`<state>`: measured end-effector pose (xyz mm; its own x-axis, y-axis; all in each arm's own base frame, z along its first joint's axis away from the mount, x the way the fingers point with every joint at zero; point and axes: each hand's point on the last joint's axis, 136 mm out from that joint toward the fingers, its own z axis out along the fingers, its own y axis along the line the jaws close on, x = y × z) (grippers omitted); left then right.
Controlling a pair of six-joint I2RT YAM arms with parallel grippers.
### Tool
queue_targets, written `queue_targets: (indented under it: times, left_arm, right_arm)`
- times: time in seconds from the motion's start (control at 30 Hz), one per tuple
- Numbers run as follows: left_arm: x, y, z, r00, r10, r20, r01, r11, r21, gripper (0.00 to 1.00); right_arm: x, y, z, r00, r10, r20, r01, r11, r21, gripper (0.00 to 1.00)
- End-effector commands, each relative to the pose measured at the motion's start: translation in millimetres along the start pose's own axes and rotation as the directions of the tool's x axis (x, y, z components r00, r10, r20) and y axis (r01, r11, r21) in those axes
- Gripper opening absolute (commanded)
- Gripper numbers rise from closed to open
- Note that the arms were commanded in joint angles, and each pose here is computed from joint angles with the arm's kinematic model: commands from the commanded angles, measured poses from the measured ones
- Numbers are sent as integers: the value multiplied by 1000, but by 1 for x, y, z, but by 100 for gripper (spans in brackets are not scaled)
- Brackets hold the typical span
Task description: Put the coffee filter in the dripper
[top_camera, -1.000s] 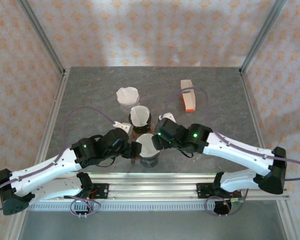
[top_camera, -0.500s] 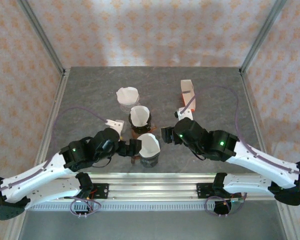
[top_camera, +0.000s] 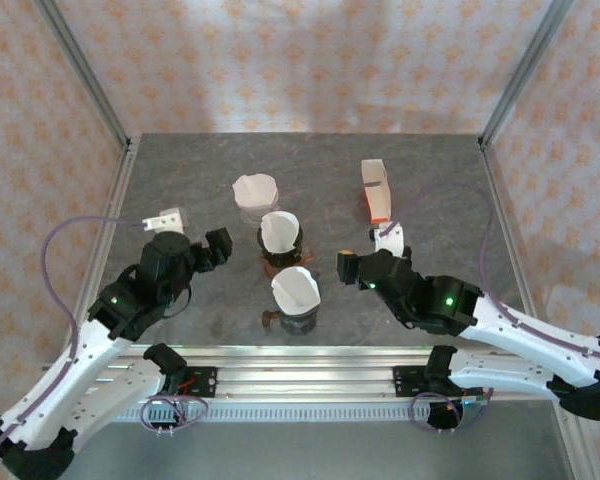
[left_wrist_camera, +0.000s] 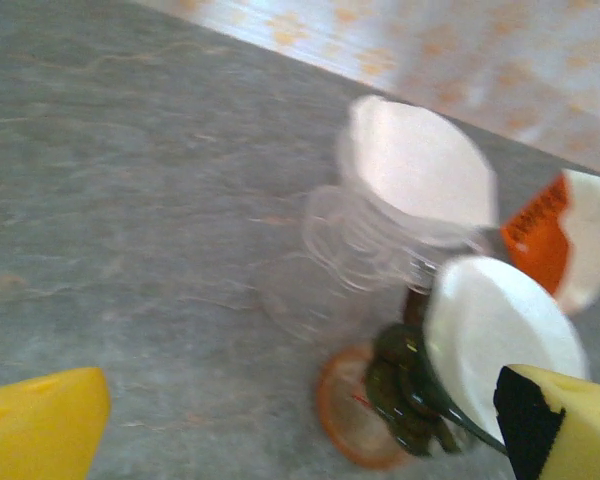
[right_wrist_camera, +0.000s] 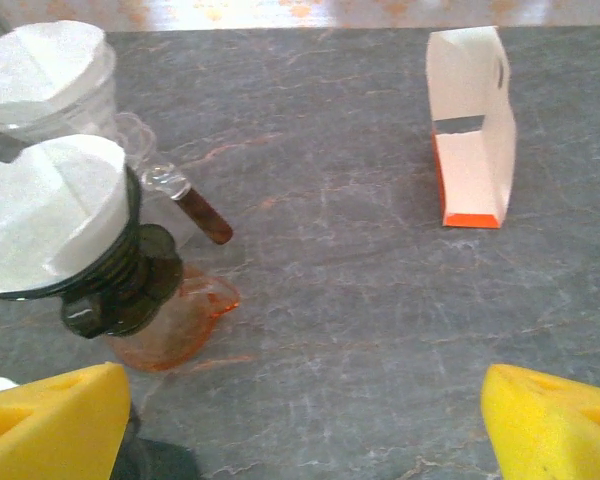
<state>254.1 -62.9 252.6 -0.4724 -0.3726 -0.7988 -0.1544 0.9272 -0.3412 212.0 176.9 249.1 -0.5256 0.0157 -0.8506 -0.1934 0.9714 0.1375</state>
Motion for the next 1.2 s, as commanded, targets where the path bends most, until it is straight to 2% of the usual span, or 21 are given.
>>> queue_targets:
  times: [0.0, 0.13, 0.27, 0.33, 0.43, 0.5, 0.57, 0.67, 0.77, 0.9, 1.0, 1.17]
  left_arm:
    - [-7, 11, 21, 1000, -26, 12, 26, 999, -37, 100]
    - [-16, 36, 38, 991, 25, 135, -4, 988, -152, 100]
    - [-31, 63, 51, 951, 55, 303, 31, 961, -273, 100]
    - [-37, 72, 61, 938, 100, 331, 19, 941, -337, 100]
    - [-38, 76, 90, 926, 240, 292, -95, 896, -433, 100]
    - [-31, 77, 116, 917, 326, 228, -190, 863, -468, 100]
    - [-23, 84, 135, 909, 373, 186, -239, 832, -500, 100]
    - [-24, 90, 151, 900, 412, 146, -284, 805, -521, 100]
    - [-33, 83, 162, 886, 422, 193, -295, 833, -468, 100]
    - [-20, 113, 165, 909, 411, 70, -299, 759, -579, 100]
    - [1, 122, 171, 913, 398, 94, -291, 794, -534, 100]
    - [10, 129, 169, 906, 357, 228, -226, 862, -453, 100]
  right_arm:
    - [-8, -21, 0, 994, 60, 90, -68, 993, 94, 95]
    - [-5, -33, -2, 991, 71, 112, -86, 988, 129, 99]
    - [-4, -43, -4, 986, 86, 142, -108, 982, 152, 100]
    - [-4, -47, -5, 983, 95, 157, -119, 980, 156, 100]
    - [-2, -48, -4, 980, 109, 165, -134, 979, 151, 100]
    - [1, -49, -3, 981, 108, 159, -132, 980, 150, 100]
    - [4, -50, -3, 983, 103, 152, -127, 980, 156, 100]
    - [5, -53, -4, 984, 94, 148, -119, 979, 165, 100]
    - [7, -57, -4, 985, 84, 153, -111, 978, 175, 100]
    - [12, -64, -3, 982, 86, 167, -118, 973, 196, 100]
    - [16, -66, 0, 980, 87, 177, -123, 971, 205, 100]
    - [21, -80, 2, 971, 115, 208, -170, 949, 266, 100]
